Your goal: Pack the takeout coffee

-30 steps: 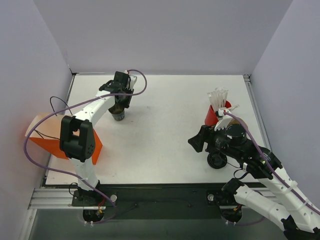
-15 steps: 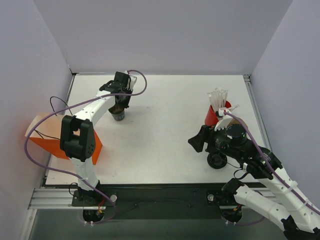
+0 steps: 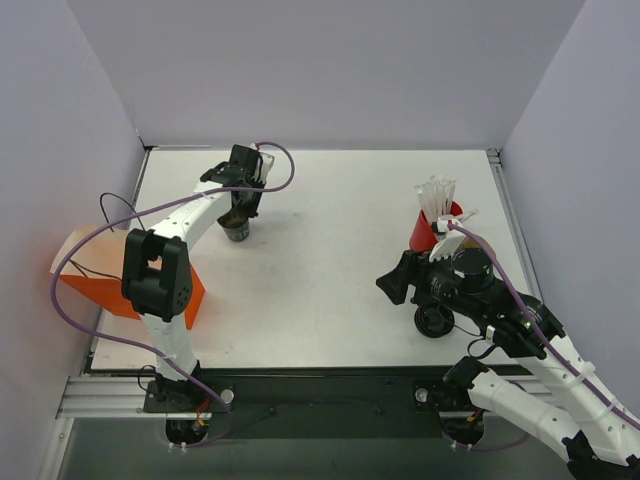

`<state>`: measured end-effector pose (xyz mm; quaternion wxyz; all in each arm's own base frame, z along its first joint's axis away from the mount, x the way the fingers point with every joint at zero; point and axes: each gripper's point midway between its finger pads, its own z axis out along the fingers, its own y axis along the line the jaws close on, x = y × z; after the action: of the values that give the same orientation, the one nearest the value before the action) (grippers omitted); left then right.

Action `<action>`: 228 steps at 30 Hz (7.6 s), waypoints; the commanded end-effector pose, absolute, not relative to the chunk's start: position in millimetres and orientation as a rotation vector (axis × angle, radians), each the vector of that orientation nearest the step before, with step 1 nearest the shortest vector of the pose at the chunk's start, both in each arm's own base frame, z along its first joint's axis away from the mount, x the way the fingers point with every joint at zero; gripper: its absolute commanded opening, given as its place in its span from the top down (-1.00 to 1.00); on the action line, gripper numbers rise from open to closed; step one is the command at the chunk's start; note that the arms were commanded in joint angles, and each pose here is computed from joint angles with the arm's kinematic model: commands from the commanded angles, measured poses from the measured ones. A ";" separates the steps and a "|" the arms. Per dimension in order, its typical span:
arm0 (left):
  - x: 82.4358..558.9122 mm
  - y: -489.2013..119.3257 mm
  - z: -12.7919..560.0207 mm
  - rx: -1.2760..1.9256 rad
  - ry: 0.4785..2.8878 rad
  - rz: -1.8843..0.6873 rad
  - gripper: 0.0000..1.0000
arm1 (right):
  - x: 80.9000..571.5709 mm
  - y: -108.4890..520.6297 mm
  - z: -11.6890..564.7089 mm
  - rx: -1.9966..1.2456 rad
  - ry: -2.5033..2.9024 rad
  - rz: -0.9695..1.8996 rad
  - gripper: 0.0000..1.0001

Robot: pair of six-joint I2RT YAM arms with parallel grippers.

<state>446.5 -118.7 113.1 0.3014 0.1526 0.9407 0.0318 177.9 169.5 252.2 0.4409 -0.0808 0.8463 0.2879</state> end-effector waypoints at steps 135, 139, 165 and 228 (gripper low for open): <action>380.5 -262.8 222.8 0.669 2.112 0.557 1.00 | 166.6 126.7 303.2 0.020 1.929 0.703 -0.33; 371.3 -290.0 191.7 0.708 2.135 0.538 1.00 | 161.9 114.0 310.4 0.056 1.897 0.684 -0.33; 316.8 -354.6 123.5 0.860 2.196 0.449 0.54 | 150.6 87.5 317.3 0.129 1.837 0.651 -0.33; 250.3 -226.7 257.2 0.592 1.820 -0.640 -0.87 | 178.4 67.2 56.5 0.312 2.653 0.025 0.17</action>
<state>246.3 -224.4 244.7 0.5130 0.2421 0.7774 -0.2718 177.6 67.5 62.3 0.2399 0.1092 0.9646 0.0087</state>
